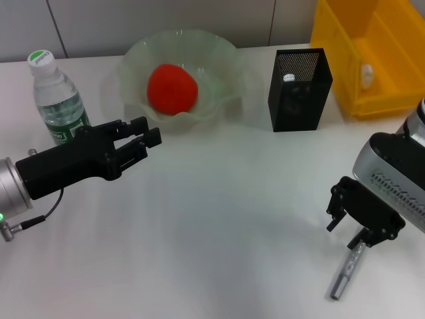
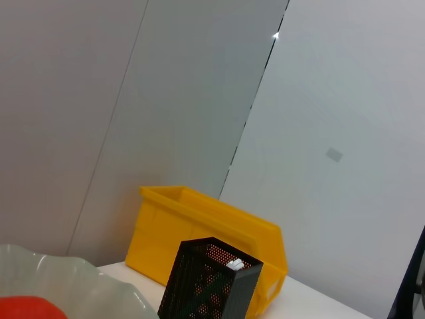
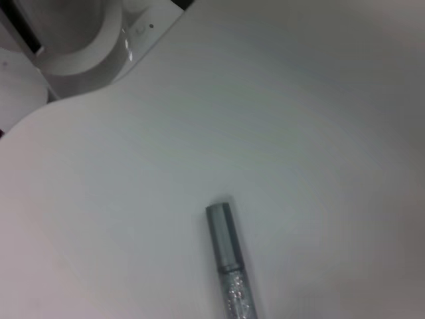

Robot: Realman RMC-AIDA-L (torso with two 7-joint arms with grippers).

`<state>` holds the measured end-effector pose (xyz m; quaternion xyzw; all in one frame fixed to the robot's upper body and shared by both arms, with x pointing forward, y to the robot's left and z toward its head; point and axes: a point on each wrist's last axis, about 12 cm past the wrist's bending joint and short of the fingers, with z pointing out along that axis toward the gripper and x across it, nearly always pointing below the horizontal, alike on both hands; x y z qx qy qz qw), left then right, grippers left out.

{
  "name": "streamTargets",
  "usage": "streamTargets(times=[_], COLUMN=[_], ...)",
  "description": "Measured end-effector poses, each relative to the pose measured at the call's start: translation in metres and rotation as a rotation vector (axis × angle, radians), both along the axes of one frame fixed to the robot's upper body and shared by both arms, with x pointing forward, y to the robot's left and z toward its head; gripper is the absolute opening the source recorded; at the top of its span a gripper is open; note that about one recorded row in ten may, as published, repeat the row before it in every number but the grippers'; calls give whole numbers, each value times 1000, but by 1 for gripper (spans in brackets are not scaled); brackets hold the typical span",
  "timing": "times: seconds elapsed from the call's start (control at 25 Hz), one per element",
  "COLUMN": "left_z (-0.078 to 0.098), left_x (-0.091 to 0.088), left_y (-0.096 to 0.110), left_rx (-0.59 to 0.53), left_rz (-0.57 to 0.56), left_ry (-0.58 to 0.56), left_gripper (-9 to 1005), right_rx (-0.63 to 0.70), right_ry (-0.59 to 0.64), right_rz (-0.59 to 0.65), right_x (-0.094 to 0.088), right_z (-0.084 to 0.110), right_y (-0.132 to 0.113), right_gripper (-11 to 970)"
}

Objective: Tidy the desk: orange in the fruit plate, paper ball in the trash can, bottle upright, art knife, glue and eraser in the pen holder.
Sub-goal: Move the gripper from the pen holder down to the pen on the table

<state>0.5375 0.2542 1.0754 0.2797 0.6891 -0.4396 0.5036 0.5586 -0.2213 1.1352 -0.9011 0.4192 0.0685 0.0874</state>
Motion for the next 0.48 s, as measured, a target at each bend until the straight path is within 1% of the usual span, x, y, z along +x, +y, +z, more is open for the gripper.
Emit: streamTargets(times=[0.16, 0.48], left_z=[-1, -1], left_x=[-1, -1], left_y=[1, 1], left_rx=[0, 0], left_rz=[4, 7], left_ry=[4, 5], left_gripper=[375, 375], right_rx=[-7, -7], right_ry=[19, 37], right_rz=[4, 9], right_x=[-2, -3], right_z=[-4, -4], right_y=[1, 1], right_gripper=[330, 322])
